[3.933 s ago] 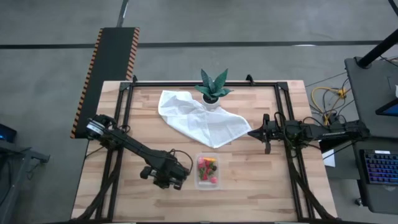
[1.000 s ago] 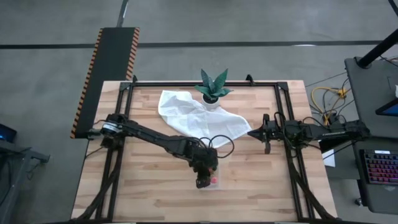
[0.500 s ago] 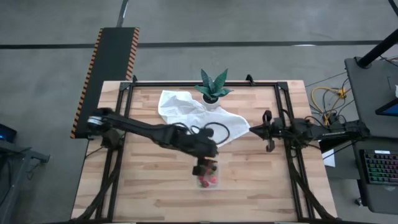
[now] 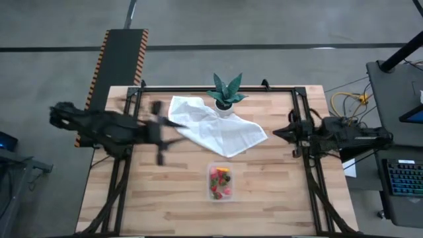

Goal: Pick and placing Produce into tupperware
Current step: Return to Home Position

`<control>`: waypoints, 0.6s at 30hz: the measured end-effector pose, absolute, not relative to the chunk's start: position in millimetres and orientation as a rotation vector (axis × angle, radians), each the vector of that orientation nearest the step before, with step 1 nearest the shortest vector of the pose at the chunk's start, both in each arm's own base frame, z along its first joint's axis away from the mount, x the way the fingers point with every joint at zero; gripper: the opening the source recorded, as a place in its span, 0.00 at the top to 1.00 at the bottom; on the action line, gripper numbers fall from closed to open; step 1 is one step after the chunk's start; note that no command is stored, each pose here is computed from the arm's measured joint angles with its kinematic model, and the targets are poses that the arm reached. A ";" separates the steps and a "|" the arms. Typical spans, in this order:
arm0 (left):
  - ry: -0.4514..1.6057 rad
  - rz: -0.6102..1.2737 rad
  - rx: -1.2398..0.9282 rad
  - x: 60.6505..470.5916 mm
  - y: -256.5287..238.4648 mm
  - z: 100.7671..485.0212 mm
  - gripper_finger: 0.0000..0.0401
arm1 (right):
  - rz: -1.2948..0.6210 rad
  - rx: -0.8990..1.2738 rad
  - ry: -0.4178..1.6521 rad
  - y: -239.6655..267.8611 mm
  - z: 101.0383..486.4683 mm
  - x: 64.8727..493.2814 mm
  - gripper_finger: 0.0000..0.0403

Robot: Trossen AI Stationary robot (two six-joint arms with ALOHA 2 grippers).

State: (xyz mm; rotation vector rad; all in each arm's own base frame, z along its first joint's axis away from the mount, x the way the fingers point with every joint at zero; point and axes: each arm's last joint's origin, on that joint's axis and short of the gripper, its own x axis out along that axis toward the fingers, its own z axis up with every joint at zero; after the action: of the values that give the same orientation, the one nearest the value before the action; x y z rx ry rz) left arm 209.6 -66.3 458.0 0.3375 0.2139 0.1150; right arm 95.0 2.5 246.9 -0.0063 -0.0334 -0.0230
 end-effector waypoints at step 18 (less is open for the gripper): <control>0.130 0.126 0.163 85.5 -28.5 340.3 0.68 | -0.105 -0.142 0.046 -2.0 301.4 51.7 0.98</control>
State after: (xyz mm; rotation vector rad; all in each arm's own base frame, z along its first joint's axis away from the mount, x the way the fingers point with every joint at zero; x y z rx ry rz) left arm 85.5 -28.5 340.3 0.1633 0.1304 0.1257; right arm 51.7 -2.0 301.4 -0.1422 0.0457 -0.1053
